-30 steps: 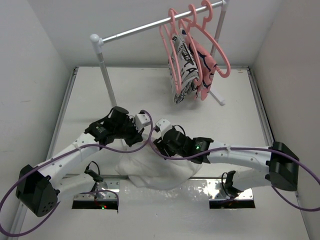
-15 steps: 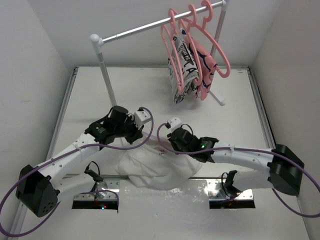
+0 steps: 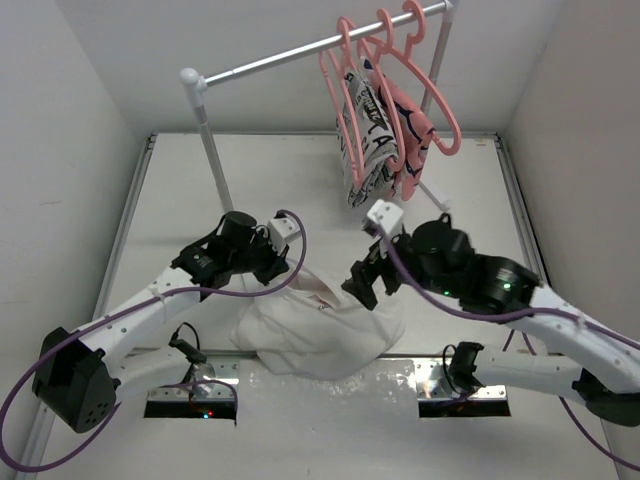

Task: Place the t-shirt on the hanger
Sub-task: Pick up the hanger from the clothesline.

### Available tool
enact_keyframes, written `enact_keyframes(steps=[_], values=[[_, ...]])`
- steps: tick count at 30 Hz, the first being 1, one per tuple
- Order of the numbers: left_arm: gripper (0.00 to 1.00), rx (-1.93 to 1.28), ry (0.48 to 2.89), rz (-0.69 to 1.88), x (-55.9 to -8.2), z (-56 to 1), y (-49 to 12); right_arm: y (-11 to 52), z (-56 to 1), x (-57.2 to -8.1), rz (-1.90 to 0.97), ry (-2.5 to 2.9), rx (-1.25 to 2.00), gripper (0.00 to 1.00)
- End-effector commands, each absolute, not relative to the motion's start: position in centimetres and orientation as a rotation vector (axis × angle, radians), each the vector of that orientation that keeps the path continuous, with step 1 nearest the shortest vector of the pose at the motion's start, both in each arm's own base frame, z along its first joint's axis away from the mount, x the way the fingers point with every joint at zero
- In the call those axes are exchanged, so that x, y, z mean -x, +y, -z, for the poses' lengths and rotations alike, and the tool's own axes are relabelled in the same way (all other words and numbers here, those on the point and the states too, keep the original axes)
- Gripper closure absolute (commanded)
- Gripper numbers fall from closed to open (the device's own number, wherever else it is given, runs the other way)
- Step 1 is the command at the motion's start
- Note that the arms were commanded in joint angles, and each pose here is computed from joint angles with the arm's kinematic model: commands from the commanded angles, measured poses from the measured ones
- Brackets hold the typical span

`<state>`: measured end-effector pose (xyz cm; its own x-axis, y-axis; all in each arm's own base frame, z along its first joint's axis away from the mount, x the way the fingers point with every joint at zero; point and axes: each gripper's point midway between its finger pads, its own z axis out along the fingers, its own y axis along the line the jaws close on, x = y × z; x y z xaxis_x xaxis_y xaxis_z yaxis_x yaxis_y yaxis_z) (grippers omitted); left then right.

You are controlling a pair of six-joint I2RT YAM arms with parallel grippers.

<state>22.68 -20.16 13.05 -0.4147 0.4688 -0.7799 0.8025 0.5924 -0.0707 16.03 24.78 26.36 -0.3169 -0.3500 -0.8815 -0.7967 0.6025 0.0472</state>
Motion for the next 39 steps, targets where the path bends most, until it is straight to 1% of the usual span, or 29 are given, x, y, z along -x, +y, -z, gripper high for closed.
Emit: enact_keyframes(steps=[1,2,4,5,7,8,9,10,12,13,14,15,18,19,21,22,23,24,25,26,27,30,32,36,39], values=[[1.0,-0.95,2.044,0.57,-23.8,-13.8,-20.4,24.0,-30.8,-15.1,-0.613,1.852,0.99,0.06],[1.0,-0.948,2.047,0.57,-23.8,-13.8,-20.3,24.0,-34.5,-15.5,-0.625,1.786,0.947,0.1],[1.0,-0.948,2.047,0.57,-23.8,-13.8,-20.4,23.9,-37.7,-16.8,-0.577,1.719,0.903,0.1],[1.0,-0.946,2.051,0.567,-23.9,-13.7,-20.3,24.4,-40.7,-17.5,-0.574,1.666,0.871,0.1],[1.0,-0.947,2.054,0.567,-23.9,-13.7,-20.3,24.7,-44.5,-19.9,-0.477,1.611,0.813,0.1],[1.0,-0.946,2.056,0.567,-24.0,-13.6,-20.3,24.7,-45.4,-21.0,-0.43,1.604,0.779,0.1],[0.99,-0.947,2.055,0.57,-23.9,-13.6,-20.3,23.6,-46.6,-22.8,-0.311,1.606,0.696,0.13],[0.98,-0.95,2.052,0.573,-23.9,-13.7,-20.4,23.0,-49.3,-23.6,-0.286,1.57,0.622,0.15],[0.97,-0.949,2.05,0.574,-23.9,-13.7,-20.3,23.9,-49.8,-26.2,-0.164,1.576,0.61,0.17],[0.96,-0.943,2.049,0.571,-23.9,-13.8,-20.2,22.6,-52.4,-27.2,-0.143,1.546,0.53,0.17],[0.96,-0.938,2.051,0.567,-24.0,-13.8,-20.1,23.8,-51.4,-28.8,-0.104,1.579,0.544,0.18],[0.96,-0.933,2.052,0.564,-24.1,-13.8,-20.0,23.6,-51.9,-29.5,-0.097,1.577,0.519,0.19],[0.96,-0.927,2.044,0.559,-24.1,-13.9,-19.9,22.9,-53.2,-31.1,-0.073,1.545,0.414,0.3],[0.96,-0.928,2.042,0.561,-24.1,-14.0,-19.9,23.1,-52.6,-31.7,-0.068,1.547,0.414,0.33],[0.96,-0.924,2.042,0.559,-24.2,-14.0,-19.9,24.1,-52.7,-32.3,-0.106,1.528,0.422,0.36],[0.96,-0.924,2.04,0.559,-24.2,-14.0,-19.9,24.0,-52.6,-32.8,-0.104,1.531,0.418,0.41],[0.96,-0.924,2.038,0.561,-24.2,-14.0,-19.9,24.6,-51.6,-33.3,-0.113,1.556,0.451,0.43],[0.96,-0.926,2.036,0.559,-24.2,-14.0,-19.9,24.3,-51.0,-35.1,-0.111,1.588,0.422,0.44],[0.96,-0.928,2.035,0.563,-24.2,-14.0,-20.0,24.1,-49.7,-35.8,-0.121,1.637,0.433,0.45],[0.96,-0.927,2.035,0.561,-24.2,-14.0,-19.9,24.8,-49.0,-36.4,-0.2,1.669,0.416,0.44],[0.96,-0.927,2.032,0.563,-24.1,-14.1,-19.9,23.9,-48.4,-38.0,-0.192,1.694,0.384,0.44],[0.96,-0.925,2.023,0.561,-24.1,-14.3,-19.9,23.2,-47.0,-39.9,-0.256,1.726,0.362,0.43],[0.96,-0.923,2.022,0.56,-24.1,-14.3,-19.8,24.6,-46.6,-40.0,-0.387,1.722,0.406,0.41],[0.96,-0.919,2.024,0.559,-24.2,-14.3,-19.8,25.7,-44.2,-41.0,-0.418,1.771,0.455,0.39],[0.96,-0.921,2.023,0.559,-24.1,-14.3,-19.8,26.0,-43.9,-41.2,-0.428,1.768,0.459,0.4]])
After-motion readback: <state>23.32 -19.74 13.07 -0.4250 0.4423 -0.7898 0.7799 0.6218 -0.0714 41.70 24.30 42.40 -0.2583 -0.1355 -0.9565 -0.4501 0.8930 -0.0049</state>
